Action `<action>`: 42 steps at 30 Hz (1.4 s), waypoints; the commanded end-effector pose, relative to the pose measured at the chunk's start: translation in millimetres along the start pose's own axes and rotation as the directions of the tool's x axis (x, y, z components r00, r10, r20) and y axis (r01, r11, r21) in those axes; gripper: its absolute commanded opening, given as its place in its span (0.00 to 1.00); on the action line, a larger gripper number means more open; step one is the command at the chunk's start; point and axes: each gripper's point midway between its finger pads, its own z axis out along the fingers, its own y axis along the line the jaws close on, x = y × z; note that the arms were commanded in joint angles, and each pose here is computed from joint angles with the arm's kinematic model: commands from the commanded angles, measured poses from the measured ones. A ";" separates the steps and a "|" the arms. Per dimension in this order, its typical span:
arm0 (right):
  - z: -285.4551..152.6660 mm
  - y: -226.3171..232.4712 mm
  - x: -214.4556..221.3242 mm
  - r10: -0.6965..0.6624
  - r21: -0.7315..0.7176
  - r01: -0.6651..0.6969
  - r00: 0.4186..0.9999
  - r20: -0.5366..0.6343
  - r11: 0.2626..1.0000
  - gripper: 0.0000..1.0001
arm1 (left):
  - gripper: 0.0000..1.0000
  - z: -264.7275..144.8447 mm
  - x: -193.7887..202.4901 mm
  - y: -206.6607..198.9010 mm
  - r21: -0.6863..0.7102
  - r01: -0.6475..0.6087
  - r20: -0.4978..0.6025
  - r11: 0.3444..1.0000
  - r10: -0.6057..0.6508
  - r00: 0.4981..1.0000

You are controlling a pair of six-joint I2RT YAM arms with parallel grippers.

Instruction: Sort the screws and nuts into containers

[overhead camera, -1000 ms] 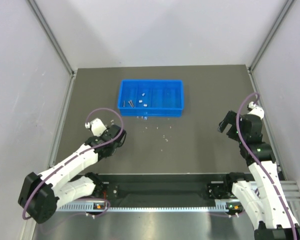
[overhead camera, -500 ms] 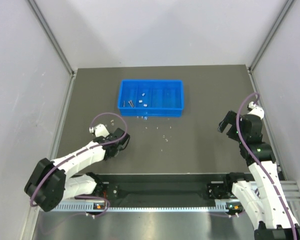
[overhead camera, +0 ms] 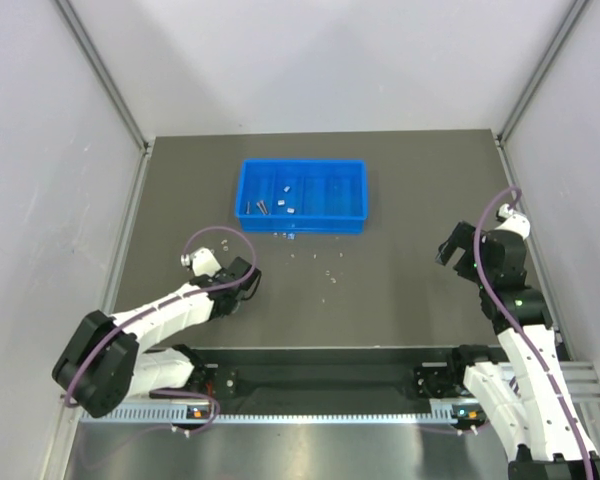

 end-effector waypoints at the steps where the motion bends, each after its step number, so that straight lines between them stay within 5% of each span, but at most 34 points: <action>1: -1.2 3.3 -10.3 0.005 -0.013 -0.005 0.999 0.050 1.000 1.00 | 0.38 6.5 17.2 4.8 -0.009 0.019 -0.053 1.000 -0.019 0.998; 8: -1.1 3.0 -10.9 0.006 -0.011 -0.005 0.999 0.053 1.000 1.00 | 0.18 -0.7 15.8 6.8 0.004 0.032 -0.063 0.999 -0.032 0.997; 28: 0.6 2.7 -10.9 0.002 -0.005 -0.002 0.999 0.046 1.000 1.00 | 0.22 -33.7 -57.0 -86.3 0.210 -0.036 0.066 0.977 0.023 0.998; 31: -1.4 2.3 -12.4 -0.001 -0.001 0.001 0.999 0.046 1.000 1.00 | 0.34 -36.0 -59.6 -85.4 0.170 -0.067 0.056 0.983 0.058 0.997; 33: -1.4 1.6 -11.8 -0.003 0.001 0.003 0.999 0.047 1.000 1.00 | 0.56 -36.5 -54.3 -74.0 0.142 -0.079 0.036 0.987 0.075 0.997; 36: 1.0 2.0 -10.9 0.000 -0.001 0.000 0.999 0.046 1.000 1.00 | 0.70 -36.4 -40.6 -59.0 0.127 -0.060 -0.010 0.990 0.062 0.998; 42: 5.7 2.8 -7.8 -0.008 0.001 0.008 1.000 0.025 1.000 1.00 | 0.67 -29.2 -16.6 -35.1 0.077 -0.046 -0.076 0.996 0.052 0.996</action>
